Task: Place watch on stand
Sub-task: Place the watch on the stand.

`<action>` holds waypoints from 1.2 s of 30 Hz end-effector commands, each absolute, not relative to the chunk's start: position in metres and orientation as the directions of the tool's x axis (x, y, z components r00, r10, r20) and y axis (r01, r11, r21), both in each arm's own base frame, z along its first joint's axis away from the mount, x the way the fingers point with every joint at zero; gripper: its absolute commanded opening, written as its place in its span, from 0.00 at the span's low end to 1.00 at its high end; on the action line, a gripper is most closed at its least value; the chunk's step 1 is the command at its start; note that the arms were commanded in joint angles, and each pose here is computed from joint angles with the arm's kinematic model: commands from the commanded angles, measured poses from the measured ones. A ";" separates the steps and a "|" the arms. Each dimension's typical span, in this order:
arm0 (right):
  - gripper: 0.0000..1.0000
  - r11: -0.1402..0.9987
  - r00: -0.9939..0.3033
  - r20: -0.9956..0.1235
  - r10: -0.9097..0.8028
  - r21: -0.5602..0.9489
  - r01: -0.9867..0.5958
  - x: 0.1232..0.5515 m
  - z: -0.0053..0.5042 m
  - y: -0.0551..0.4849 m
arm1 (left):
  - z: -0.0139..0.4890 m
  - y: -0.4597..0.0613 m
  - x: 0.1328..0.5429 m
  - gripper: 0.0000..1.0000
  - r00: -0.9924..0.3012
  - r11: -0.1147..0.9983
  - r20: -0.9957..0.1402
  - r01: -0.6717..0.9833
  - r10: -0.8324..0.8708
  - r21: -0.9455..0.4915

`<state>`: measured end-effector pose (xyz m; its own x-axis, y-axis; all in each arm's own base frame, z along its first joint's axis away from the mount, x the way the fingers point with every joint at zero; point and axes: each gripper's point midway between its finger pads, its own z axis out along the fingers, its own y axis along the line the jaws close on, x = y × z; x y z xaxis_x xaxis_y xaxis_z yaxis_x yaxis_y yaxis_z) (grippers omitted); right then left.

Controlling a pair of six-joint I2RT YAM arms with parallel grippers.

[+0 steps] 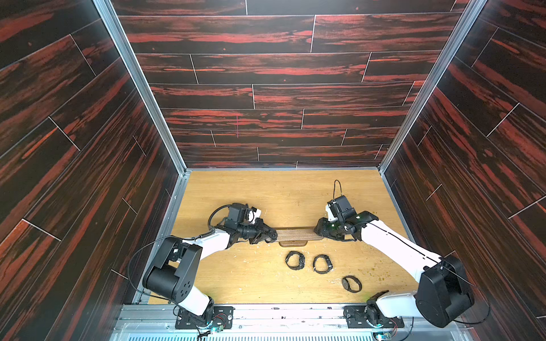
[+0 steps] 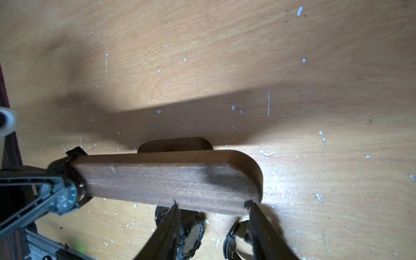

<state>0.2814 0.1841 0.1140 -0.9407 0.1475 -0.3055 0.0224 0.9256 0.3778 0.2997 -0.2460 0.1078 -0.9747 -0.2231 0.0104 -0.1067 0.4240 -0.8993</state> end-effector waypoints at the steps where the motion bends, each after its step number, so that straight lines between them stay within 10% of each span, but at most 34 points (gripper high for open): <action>1: 0.51 0.929 -0.938 -0.316 0.142 0.369 0.017 0.288 0.119 0.184 | 0.116 -0.246 0.305 0.00 -0.981 0.426 -0.009 -0.076 -0.195 -0.901; 16: 0.52 0.943 -0.940 -0.315 0.128 0.333 0.017 0.296 0.115 0.182 | 0.110 -0.244 0.319 0.03 -0.985 0.424 0.008 -0.081 -0.170 -0.902; 36: 0.51 0.959 -0.931 -0.362 0.041 0.276 -0.065 0.277 0.136 0.189 | 0.117 -0.246 0.328 0.45 -0.988 0.429 0.015 -0.080 -0.154 -0.900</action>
